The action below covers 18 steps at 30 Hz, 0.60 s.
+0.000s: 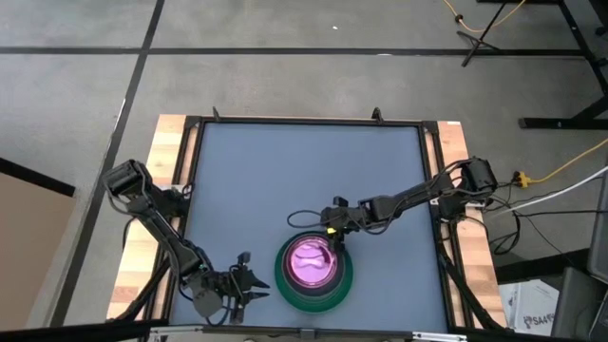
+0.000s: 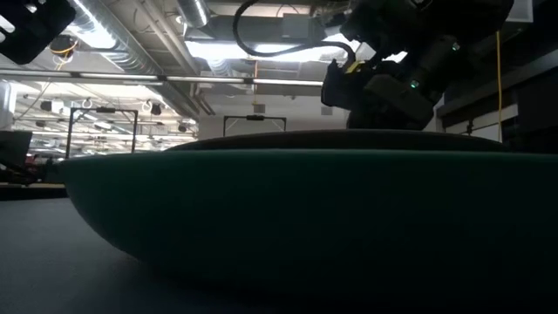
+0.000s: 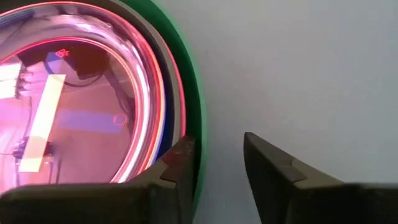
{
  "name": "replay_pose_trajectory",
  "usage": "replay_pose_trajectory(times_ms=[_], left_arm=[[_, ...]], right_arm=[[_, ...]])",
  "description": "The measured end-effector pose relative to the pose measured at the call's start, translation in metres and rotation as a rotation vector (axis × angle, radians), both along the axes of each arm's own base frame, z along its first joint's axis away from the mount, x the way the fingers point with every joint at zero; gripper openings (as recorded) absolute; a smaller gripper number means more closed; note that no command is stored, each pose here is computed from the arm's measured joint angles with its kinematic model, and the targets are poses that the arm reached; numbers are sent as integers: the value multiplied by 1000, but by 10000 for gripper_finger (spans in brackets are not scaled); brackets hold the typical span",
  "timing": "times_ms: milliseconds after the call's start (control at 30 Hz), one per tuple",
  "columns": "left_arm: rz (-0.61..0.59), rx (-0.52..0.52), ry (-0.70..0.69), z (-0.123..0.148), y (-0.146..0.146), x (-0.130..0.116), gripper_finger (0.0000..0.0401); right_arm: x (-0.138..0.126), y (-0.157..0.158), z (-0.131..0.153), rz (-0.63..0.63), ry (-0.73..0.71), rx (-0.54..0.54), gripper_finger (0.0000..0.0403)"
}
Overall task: Stack plastic plates
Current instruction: Move the stack of plates to the center of the table
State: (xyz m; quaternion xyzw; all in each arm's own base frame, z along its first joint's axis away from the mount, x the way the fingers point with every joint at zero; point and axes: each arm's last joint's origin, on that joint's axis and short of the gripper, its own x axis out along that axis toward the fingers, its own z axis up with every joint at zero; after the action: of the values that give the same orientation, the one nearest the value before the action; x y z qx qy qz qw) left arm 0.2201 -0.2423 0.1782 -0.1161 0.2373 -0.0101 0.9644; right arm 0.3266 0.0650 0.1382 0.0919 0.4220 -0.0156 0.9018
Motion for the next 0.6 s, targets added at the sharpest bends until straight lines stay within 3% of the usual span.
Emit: replay_pose_trajectory(times_ms=[300, 600], left_arm=[[1, 5, 4, 0, 2, 3, 82], [-7, 19, 2, 0, 2, 3, 82]], right_arm=[[0, 0, 0, 19, -3, -11, 15], [4, -6, 4, -48, -22, -86, 4]])
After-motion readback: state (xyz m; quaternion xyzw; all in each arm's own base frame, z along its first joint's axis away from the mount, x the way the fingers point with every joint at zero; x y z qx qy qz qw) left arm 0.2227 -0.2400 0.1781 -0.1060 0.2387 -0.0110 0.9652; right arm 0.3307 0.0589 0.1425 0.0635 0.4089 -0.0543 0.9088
